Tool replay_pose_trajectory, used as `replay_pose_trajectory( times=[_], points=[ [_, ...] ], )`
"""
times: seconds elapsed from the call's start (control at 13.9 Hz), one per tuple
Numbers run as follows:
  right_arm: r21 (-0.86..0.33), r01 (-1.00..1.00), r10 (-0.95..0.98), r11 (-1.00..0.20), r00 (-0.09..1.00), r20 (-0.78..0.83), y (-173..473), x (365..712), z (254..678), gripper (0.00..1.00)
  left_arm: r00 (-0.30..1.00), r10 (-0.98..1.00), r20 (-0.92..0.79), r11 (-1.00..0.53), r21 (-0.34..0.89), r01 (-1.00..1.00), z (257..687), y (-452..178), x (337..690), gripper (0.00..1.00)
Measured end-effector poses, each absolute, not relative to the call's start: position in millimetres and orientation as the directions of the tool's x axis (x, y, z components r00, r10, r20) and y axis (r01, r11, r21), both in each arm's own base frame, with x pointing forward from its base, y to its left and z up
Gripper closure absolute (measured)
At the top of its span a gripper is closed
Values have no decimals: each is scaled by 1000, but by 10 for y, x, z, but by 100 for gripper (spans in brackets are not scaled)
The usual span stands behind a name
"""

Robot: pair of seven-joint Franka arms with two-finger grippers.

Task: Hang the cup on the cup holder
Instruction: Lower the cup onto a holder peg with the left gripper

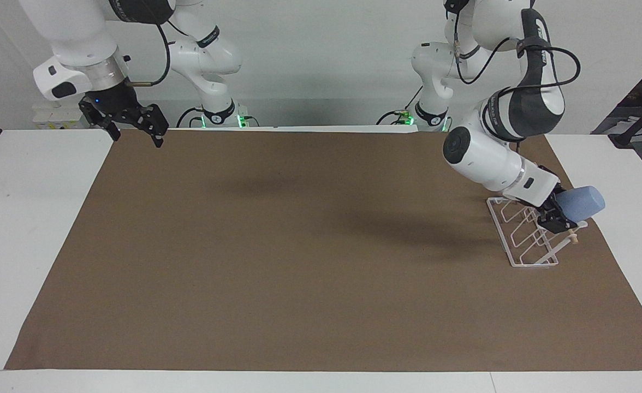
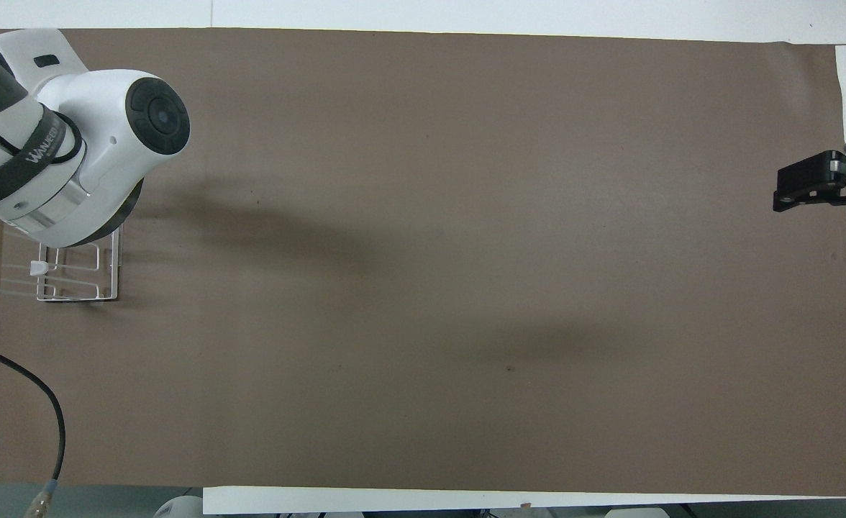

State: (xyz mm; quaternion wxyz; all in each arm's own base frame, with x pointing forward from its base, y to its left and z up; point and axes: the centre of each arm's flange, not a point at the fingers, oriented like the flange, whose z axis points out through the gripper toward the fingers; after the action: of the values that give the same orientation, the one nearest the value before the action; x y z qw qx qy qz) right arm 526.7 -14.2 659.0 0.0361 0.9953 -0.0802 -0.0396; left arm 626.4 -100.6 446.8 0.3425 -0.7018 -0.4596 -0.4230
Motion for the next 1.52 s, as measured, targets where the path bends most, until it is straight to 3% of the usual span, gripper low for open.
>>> replay_pose_trajectory(
  times=[0.51,1.52],
  points=[
    [75,-94,-103,-993,986,-128,-274,5273,6491,0,239,323,916,-337,-125,933,3833,-961,6138,18],
    [70,-116,-125,-991,983,-137,-407,5256,6480,0,270,314,910,-357,-151,922,3601,-1018,6072,18]
  ],
)
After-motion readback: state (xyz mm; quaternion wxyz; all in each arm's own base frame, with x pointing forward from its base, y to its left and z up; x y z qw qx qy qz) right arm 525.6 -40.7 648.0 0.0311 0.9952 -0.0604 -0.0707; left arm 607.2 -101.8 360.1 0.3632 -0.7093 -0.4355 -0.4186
